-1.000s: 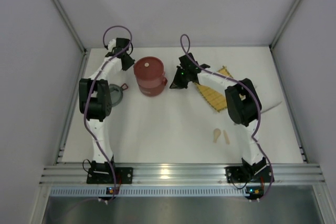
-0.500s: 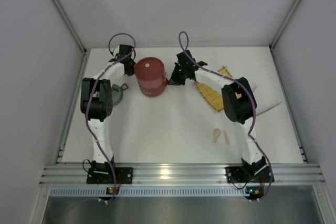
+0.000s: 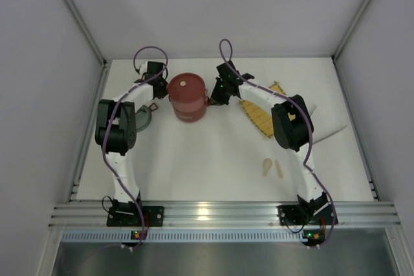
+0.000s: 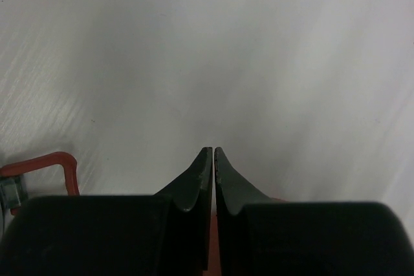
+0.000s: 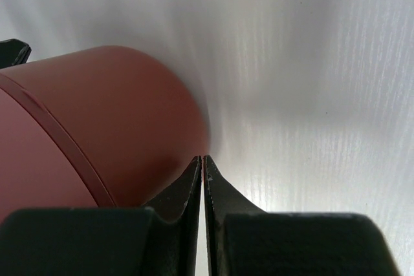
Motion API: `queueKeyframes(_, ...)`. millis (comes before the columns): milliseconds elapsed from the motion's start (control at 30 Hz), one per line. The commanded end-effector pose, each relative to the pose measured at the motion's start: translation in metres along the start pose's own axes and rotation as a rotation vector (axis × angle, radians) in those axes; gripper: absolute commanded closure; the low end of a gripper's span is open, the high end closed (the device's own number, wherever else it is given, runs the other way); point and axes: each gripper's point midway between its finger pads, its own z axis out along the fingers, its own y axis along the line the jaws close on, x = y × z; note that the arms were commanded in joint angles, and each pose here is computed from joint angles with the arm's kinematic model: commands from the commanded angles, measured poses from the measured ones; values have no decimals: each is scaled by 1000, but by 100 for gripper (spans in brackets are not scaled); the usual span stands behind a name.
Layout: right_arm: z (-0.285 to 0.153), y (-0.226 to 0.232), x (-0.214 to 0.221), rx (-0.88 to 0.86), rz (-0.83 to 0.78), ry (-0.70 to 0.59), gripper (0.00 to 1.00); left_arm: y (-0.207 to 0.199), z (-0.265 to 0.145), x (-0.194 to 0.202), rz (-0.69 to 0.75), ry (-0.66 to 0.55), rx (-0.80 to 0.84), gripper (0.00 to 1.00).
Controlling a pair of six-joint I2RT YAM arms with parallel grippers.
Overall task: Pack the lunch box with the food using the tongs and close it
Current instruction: Adjust the packing box at the center of the board.
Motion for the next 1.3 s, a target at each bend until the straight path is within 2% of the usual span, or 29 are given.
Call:
queueKeyframes(0, -8, 30, -11, -69, -8, -34, 97, -35, -28, 12, 24, 7, 98, 92)
queueKeyframes(433, 0, 40, -7, -62, -23, -18, 97, -51, -35, 43, 58, 28, 113, 96)
queueKeyframes(733, 0, 37, -1, -36, -9, -21, 97, -38, -38, 61, 51, 25, 87, 96)
queueKeyframes(1000, -29, -12, -30, 84, 41, -127, 96, -31, -43, 58, 49, 17, 56, 93)
queueKeyframes(1267, -92, -25, -61, 172, -2, -281, 91, -12, -52, 50, 1, -41, -14, 92)
